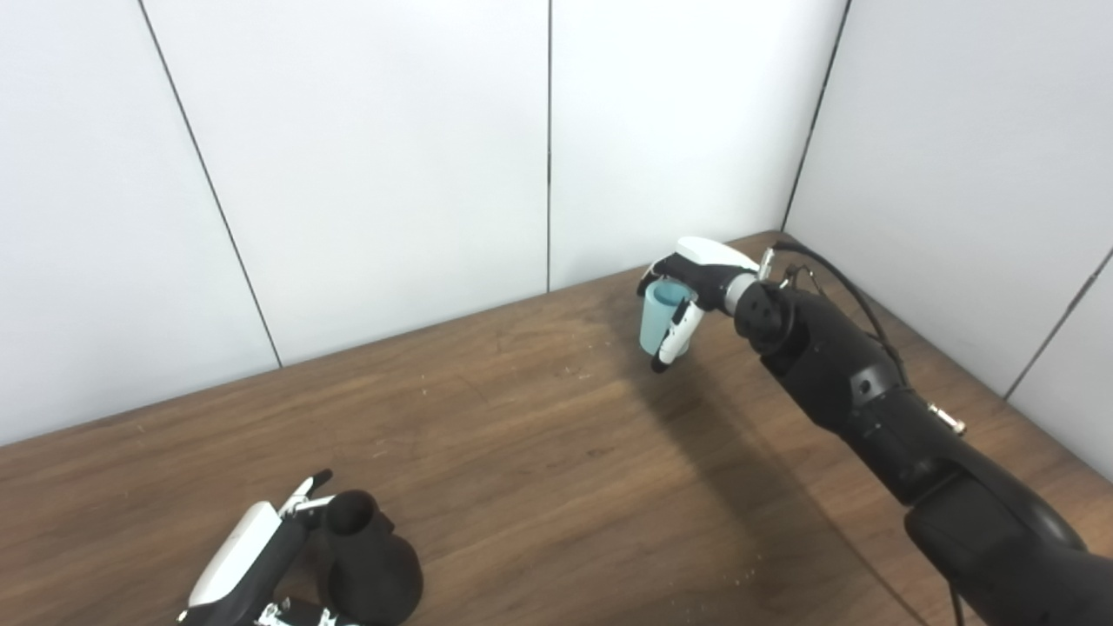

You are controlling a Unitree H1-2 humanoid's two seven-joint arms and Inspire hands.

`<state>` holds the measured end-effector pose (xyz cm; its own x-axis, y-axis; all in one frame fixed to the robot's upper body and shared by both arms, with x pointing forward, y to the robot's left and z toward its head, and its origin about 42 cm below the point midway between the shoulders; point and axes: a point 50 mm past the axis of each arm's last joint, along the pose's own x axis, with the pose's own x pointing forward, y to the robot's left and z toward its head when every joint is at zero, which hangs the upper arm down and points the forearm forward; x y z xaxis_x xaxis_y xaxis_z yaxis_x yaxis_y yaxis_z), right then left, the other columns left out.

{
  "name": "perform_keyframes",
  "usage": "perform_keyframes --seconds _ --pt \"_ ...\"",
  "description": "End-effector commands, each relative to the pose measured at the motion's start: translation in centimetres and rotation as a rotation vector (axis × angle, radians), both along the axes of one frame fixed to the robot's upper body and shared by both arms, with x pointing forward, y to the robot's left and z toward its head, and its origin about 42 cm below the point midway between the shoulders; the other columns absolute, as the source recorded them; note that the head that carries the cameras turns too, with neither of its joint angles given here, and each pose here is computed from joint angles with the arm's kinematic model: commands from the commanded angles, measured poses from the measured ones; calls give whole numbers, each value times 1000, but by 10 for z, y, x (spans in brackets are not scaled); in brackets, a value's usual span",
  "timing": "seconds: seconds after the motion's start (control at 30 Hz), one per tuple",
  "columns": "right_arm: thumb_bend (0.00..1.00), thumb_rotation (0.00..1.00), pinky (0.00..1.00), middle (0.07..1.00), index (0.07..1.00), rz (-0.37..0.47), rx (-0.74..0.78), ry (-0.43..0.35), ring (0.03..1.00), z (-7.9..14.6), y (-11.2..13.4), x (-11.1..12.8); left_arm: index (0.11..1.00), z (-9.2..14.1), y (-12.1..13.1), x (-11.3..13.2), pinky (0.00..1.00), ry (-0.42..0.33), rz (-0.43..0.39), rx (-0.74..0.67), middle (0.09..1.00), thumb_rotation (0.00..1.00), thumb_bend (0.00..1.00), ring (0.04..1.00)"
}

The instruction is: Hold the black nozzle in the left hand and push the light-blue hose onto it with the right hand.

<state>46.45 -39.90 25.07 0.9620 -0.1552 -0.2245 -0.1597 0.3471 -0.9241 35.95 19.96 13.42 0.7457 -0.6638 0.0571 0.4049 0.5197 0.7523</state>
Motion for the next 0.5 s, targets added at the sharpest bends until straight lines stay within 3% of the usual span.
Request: perform_keyframes --seconds 0.0,0.03,0.1,0.13,0.47 --pt "800 0 487 648 662 11 -25 -105 581 32 -3 7 491 -36 32 -15 1000 169 48 182 469 0 526 615" --pt "796 0 483 638 652 9 -21 -114 573 32 -3 6 491 -35 32 -15 1000 168 47 182 469 0 526 615" --pt "585 0 441 512 535 8 -16 -126 511 31 -3 6 492 -35 32 -15 1000 167 45 182 468 0 526 615" --pt "558 0 429 493 520 6 -17 -134 492 31 -3 6 492 -35 32 -15 1000 167 45 182 468 0 526 615" --pt "521 0 463 499 454 0 -32 -146 487 30 -8 4 493 -35 31 -17 1000 169 45 182 465 0 526 615"
